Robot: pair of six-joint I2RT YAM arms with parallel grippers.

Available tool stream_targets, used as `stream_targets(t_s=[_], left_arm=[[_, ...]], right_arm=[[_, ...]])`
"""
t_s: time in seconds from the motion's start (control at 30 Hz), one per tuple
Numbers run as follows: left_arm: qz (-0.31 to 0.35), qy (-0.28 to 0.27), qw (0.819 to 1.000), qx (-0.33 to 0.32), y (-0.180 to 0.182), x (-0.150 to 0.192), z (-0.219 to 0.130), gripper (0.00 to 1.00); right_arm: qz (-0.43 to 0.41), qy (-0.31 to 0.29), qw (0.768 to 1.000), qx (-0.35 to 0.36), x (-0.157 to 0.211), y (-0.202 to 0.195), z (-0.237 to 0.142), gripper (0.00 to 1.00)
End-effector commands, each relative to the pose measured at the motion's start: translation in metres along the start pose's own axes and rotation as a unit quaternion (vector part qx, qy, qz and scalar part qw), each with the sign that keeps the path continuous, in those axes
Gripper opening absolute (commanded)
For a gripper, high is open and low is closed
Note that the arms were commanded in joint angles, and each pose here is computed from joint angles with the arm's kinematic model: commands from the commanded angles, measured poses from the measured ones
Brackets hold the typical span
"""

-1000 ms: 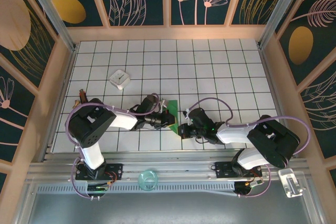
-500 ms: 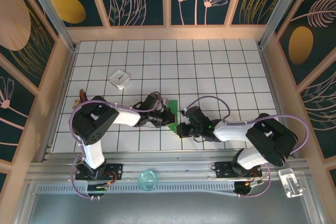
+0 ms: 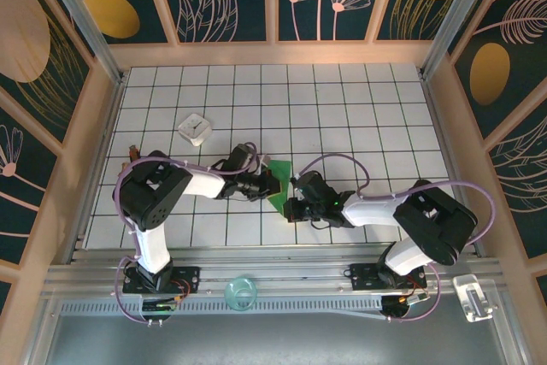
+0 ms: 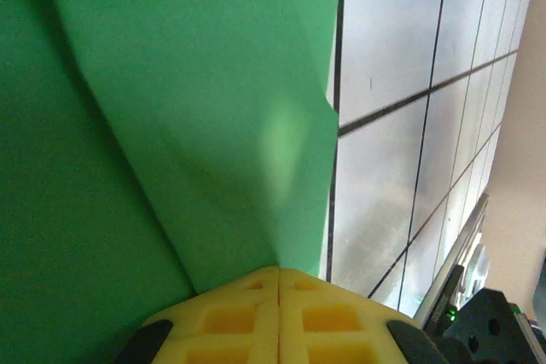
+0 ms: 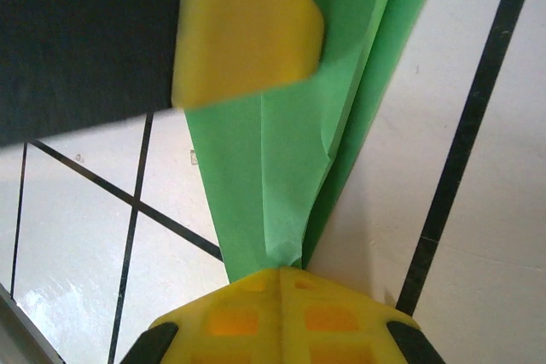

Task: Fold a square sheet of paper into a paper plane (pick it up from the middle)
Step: Perform the fourth fold on the wing at the bottom-center of the table.

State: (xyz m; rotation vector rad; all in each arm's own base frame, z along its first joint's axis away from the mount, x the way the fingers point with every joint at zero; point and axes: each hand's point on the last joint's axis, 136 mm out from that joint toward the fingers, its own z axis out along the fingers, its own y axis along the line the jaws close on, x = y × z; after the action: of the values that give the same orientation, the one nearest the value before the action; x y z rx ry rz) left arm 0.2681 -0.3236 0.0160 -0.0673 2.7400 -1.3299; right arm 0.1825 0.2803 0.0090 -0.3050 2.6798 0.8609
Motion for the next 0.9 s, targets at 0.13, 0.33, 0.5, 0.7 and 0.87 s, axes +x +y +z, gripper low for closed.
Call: stream_targets(t_s=[0.13,0.33,0.5,0.7,0.87], left_arm=[[-0.002,-0.029,0.998,-0.058,0.037,-0.036,-0.005,0.1],[-0.007,-0.041,0.997,-0.067,0.049,-0.062,-0.008,0.12],[-0.006,-0.052,0.996,-0.067,0.05,-0.085,-0.01,0.15],[-0.008,-0.069,0.995,-0.077,0.058,-0.114,-0.012,0.16],[-0.02,-0.088,0.993,-0.075,0.068,-0.136,-0.02,0.19]], right_arm=[[0.033,0.151,0.975,0.162,0.092,-0.086,-0.006,0.0],[0.034,0.153,0.974,0.163,0.093,-0.087,-0.006,0.0],[0.034,0.159,0.972,0.168,0.096,-0.089,-0.006,0.0],[0.035,0.164,0.971,0.169,0.099,-0.09,-0.006,0.0],[0.036,0.166,0.971,0.17,0.1,-0.091,-0.005,0.0]])
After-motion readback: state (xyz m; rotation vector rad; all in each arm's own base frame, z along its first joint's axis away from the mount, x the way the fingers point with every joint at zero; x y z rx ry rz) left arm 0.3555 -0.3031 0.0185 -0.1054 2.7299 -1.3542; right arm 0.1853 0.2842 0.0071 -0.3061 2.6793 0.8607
